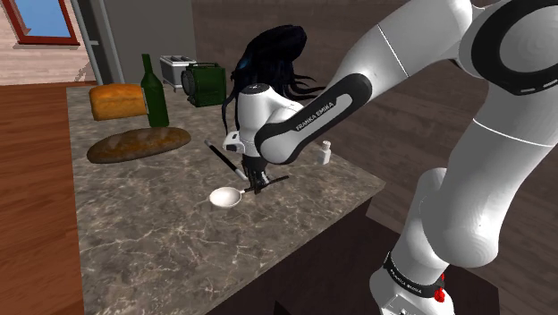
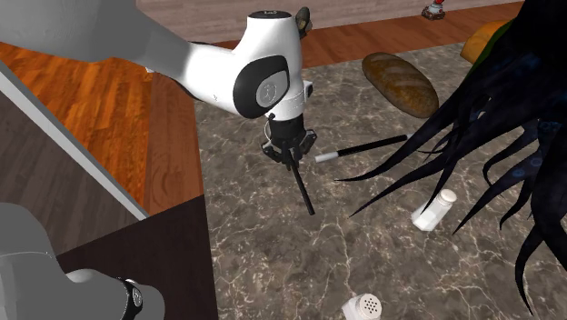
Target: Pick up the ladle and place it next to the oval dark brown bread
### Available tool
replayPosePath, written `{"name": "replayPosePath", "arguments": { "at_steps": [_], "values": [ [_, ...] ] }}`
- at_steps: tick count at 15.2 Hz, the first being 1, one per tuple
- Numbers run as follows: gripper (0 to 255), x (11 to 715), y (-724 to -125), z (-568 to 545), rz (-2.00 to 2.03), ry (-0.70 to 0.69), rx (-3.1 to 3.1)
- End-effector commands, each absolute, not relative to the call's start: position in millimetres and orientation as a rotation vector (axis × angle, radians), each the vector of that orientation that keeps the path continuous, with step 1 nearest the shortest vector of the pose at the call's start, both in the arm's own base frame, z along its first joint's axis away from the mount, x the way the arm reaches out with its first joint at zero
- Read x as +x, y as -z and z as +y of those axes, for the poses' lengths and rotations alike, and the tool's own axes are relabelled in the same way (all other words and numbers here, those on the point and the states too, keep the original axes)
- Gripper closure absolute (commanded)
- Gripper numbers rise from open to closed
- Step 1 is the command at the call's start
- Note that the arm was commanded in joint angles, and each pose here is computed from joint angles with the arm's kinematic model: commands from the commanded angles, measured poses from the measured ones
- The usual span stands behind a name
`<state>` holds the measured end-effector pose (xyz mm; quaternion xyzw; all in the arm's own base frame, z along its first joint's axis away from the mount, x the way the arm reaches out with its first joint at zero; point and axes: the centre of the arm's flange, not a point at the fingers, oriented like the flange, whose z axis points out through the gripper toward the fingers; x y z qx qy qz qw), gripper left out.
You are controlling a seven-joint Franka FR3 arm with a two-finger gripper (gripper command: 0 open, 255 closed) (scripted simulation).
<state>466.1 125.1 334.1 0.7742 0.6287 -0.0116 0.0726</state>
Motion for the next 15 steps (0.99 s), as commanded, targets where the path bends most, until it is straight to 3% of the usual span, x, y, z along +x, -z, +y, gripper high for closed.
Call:
{"name": "replayPosePath", "arguments": {
  "at_steps": [1,15],
  "values": [
    [255,465.9,-338.4,124.2,1.887,0.038,2.328],
    [255,465.9,-412.3,124.2,1.887,0.038,2.328]
  ]
}}
